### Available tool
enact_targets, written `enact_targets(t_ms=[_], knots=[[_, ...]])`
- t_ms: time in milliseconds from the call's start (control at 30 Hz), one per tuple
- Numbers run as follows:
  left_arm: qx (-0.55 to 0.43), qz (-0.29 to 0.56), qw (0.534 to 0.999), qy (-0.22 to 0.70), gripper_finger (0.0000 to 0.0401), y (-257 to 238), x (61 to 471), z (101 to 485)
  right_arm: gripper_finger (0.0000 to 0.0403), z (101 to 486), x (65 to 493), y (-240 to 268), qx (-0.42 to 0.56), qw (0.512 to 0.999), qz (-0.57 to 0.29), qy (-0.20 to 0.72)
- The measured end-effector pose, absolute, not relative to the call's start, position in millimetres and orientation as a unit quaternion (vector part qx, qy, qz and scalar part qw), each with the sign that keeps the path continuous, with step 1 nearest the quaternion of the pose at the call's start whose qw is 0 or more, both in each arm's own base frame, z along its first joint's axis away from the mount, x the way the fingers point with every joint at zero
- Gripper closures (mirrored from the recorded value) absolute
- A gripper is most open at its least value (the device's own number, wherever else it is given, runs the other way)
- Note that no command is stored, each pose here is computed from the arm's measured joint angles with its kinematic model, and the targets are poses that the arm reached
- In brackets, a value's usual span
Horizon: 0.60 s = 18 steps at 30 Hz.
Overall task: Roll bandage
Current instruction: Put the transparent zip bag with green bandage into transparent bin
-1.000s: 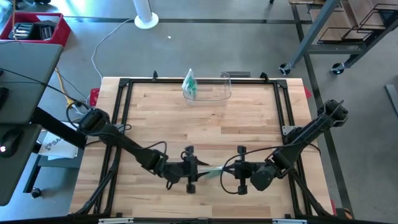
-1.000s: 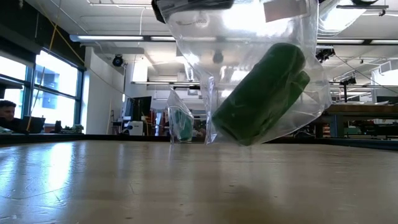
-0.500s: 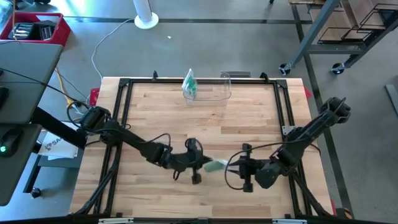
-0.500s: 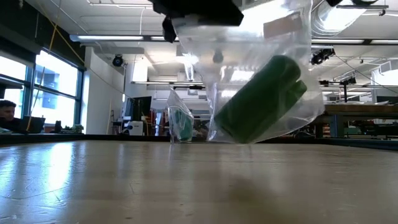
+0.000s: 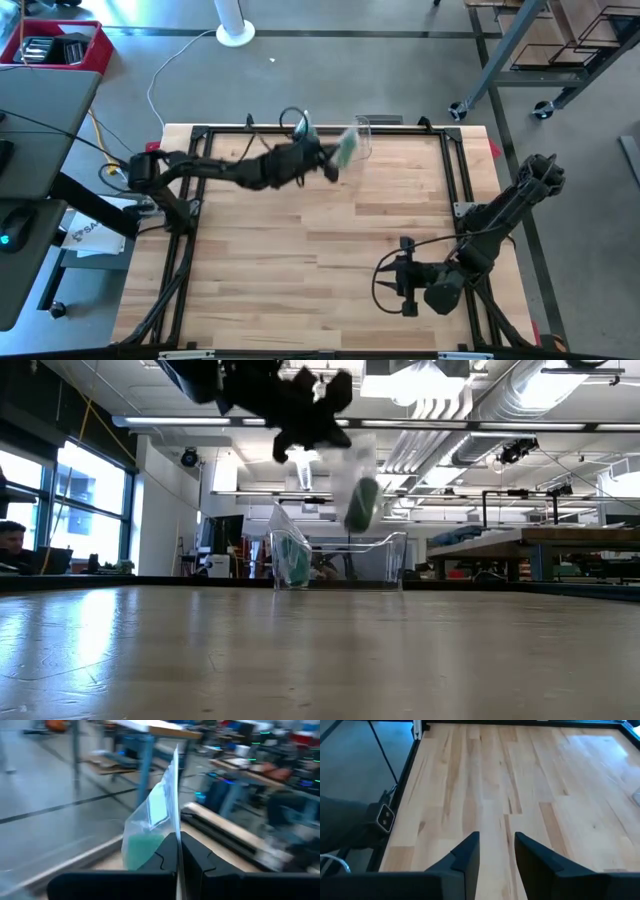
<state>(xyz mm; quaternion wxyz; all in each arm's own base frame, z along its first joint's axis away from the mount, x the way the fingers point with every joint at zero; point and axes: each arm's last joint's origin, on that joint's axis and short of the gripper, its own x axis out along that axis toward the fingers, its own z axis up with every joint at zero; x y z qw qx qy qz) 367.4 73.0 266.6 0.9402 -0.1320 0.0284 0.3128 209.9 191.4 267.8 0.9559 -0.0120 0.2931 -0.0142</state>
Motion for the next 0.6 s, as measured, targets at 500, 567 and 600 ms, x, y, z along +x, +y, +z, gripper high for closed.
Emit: enact_targets(t_ms=[500,567,600], knots=[[-0.241,0.399,0.884,-0.026,0.0401,156.4,375.5,204.6,0.0289,263.5,207.0,189.3,-0.007,0.951,-0.037,0.307],[-0.235,0.439,0.867,-0.002,0.0401,157.7,372.6,197.6,0.0289,263.7,206.0,190.5,0.000,0.951,-0.036,0.307],[-0.234,0.451,0.861,0.006,0.0401,158.1,371.5,195.4,0.0289,263.5,205.4,191.1,0.001,0.951,-0.035,0.307]])
